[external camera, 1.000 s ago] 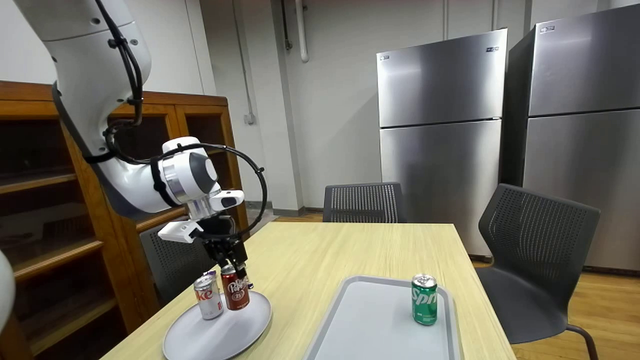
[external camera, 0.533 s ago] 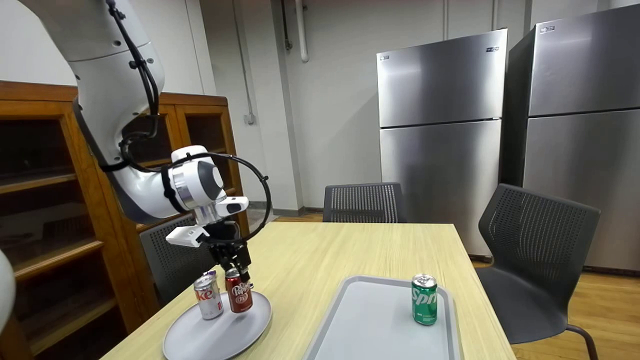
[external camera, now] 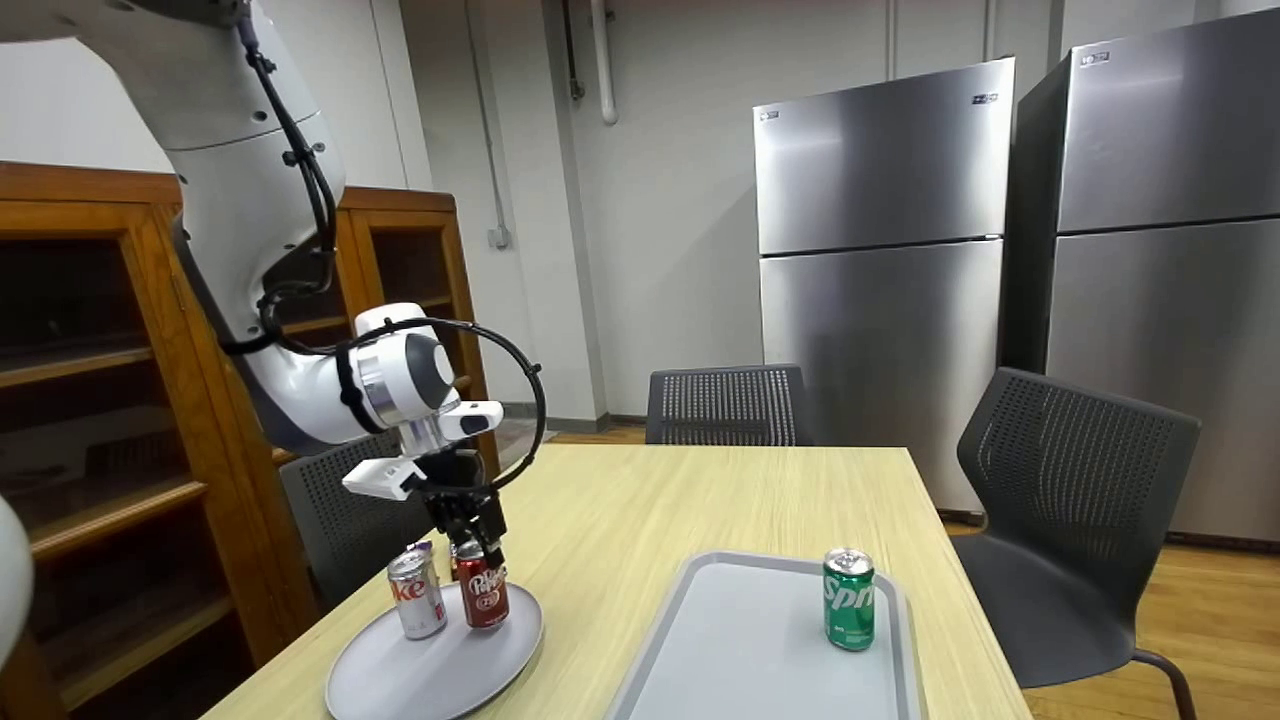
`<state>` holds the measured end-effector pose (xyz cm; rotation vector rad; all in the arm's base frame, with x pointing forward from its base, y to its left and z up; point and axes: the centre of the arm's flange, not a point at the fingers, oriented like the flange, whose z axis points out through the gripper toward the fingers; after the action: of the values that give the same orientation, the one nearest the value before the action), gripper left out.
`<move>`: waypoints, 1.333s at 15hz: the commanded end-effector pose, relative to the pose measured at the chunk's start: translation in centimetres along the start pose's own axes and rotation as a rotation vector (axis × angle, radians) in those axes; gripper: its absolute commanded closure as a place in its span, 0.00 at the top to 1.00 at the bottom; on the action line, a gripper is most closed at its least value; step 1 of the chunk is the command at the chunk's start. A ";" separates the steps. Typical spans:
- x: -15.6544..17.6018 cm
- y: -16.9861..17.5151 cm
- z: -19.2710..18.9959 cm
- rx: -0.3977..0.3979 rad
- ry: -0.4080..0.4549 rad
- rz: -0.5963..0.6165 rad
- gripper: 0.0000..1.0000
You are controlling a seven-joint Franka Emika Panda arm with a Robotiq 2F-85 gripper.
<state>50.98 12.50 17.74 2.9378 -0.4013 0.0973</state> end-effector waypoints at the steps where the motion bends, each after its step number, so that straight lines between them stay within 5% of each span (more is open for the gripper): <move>1: 0.7 -0.4 -1.0 0.001 0.007 0.019 0.97; 9: 2.9 3.5 -4.7 0.003 0.094 0.065 1.00; 20: 6.7 17.1 -5.1 0.009 0.138 0.218 1.00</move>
<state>53.73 -1.10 25.09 2.8607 -0.6843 0.2980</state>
